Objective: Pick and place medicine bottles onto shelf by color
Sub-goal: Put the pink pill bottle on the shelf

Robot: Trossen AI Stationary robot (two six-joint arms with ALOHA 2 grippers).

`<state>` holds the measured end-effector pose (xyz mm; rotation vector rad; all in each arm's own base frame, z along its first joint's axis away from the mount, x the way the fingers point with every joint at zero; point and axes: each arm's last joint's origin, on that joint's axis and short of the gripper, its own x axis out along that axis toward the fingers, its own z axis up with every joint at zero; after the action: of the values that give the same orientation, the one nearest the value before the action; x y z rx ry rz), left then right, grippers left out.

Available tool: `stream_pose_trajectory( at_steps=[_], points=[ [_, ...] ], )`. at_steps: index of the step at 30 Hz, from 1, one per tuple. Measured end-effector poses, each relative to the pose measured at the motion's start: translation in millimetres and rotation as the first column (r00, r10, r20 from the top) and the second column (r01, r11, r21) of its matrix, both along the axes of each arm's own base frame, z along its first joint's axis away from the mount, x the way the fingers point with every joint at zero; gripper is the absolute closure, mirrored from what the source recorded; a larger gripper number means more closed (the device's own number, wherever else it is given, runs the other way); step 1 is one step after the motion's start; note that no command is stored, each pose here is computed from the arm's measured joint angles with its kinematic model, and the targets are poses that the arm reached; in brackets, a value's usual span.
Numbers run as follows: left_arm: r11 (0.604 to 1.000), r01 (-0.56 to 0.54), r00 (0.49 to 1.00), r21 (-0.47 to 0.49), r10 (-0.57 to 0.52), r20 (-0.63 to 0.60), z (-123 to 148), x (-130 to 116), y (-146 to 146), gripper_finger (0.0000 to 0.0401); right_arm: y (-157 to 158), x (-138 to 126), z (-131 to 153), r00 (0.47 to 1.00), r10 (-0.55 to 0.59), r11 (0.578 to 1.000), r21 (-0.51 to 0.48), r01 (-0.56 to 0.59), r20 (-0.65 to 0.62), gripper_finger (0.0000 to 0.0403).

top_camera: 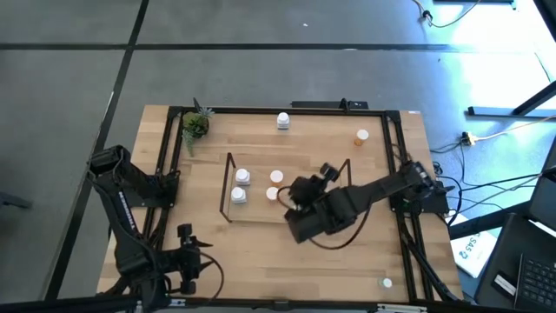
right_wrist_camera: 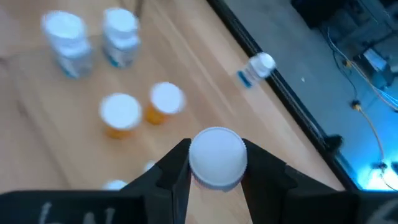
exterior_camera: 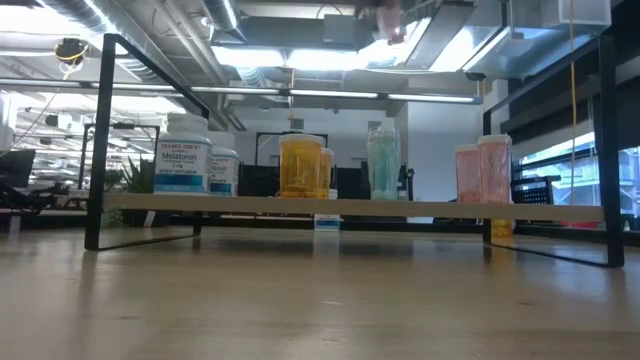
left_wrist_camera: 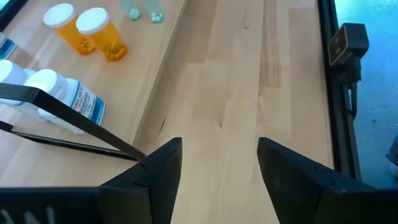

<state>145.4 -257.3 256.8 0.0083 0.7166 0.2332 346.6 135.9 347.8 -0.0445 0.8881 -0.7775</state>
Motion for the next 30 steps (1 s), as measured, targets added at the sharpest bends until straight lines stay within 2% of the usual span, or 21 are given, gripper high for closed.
stream_pose_trajectory(
  at_steps=[4,9,13,19,22,26,30],
  points=[
    [1.000,0.000,1.000,0.002,0.000,0.003,0,0,0,0.0198,-17,-31,1,0.992,-0.113,0.993,0.036,0.111,0.053,0.0281],
    [1.000,-0.015,1.000,0.004,0.015,0.003,0,4,2,0.0198,-35,-51,-13,0.946,-0.290,0.946,0.197,0.259,0.144,0.0281],
    [1.000,-0.029,1.000,0.009,0.029,0.002,0,7,5,0.0198,-41,-46,-32,0.924,-0.331,0.928,0.241,0.283,0.190,0.0281],
    [0.999,-0.026,1.000,0.033,0.027,-0.006,0,12,8,0.0198,-63,-41,-64,0.899,-0.401,0.908,0.207,0.365,0.174,0.0281],
    [0.999,-0.030,0.999,0.036,0.031,-0.011,0,15,9,0.0198,-71,-36,-74,0.884,-0.424,0.897,0.225,0.381,0.197,0.0281],
    [0.999,-0.036,0.999,0.035,0.036,-0.014,0,16,10,0.0198,-79,-31,-80,0.912,-0.380,0.913,0.223,0.343,0.156,0.0281],
    [0.999,-0.035,0.999,0.036,0.036,-0.014,0,16,10,0.0198,-88,-30,-82,0.917,-0.383,0.904,0.248,0.348,0.110,0.0281]
  ],
)
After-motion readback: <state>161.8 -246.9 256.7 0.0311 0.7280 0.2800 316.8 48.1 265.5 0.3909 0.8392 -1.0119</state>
